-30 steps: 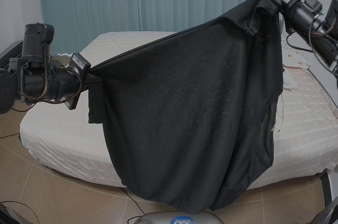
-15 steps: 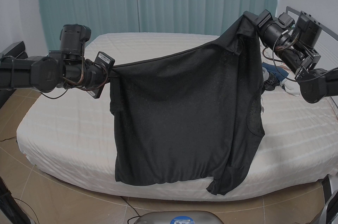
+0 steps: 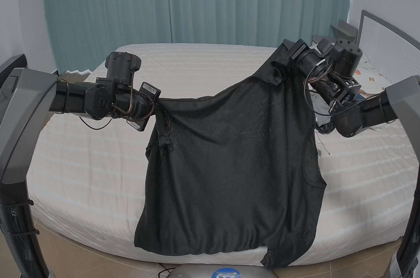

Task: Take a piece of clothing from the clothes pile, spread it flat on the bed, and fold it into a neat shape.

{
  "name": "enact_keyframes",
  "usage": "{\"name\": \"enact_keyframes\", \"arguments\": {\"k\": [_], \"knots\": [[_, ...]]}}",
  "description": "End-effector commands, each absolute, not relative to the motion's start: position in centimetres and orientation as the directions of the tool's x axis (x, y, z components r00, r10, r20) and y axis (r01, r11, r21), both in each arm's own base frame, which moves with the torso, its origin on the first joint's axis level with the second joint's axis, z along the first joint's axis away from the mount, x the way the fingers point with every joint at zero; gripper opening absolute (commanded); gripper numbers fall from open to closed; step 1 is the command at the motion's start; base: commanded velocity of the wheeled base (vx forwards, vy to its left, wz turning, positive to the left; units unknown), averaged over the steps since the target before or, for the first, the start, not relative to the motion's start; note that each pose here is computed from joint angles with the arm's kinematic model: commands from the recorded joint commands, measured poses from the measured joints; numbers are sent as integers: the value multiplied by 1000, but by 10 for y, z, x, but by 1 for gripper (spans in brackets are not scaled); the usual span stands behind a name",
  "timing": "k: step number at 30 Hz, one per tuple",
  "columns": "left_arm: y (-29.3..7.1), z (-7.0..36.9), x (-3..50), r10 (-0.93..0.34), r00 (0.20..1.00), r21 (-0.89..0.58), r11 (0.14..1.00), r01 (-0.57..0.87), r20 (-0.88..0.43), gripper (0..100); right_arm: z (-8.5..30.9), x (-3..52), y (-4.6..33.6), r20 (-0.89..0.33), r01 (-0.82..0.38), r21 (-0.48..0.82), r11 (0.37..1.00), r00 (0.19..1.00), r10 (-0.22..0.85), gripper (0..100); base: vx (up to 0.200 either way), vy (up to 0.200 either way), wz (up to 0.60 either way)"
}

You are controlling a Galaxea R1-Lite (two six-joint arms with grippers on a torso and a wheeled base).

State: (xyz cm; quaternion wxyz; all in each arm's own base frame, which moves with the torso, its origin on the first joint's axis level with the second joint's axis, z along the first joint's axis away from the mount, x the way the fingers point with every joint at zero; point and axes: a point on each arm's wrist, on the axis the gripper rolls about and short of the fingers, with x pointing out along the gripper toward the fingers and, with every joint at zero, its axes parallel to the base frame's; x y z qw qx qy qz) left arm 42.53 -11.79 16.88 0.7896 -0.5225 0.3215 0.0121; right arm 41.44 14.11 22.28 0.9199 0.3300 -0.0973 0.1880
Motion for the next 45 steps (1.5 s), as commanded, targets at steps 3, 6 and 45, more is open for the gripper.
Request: {"name": "enact_keyframes", "arguments": {"k": [3,6,45], "knots": [[-124,119,455,-305,758,-792,437,-427,-577,0,154,456,150,199,-305,576,758,952,232,0,0,0,0],[-126,106,465,-303,754,-793,412,-448,-583,0,136,464,147,164,-260,581,772,966,201,0,0,0,0],[-114,40,499,-56,770,-646,586,-490,-636,100,4,468,104,-256,60,529,847,962,92,100,0,0,0]]}}
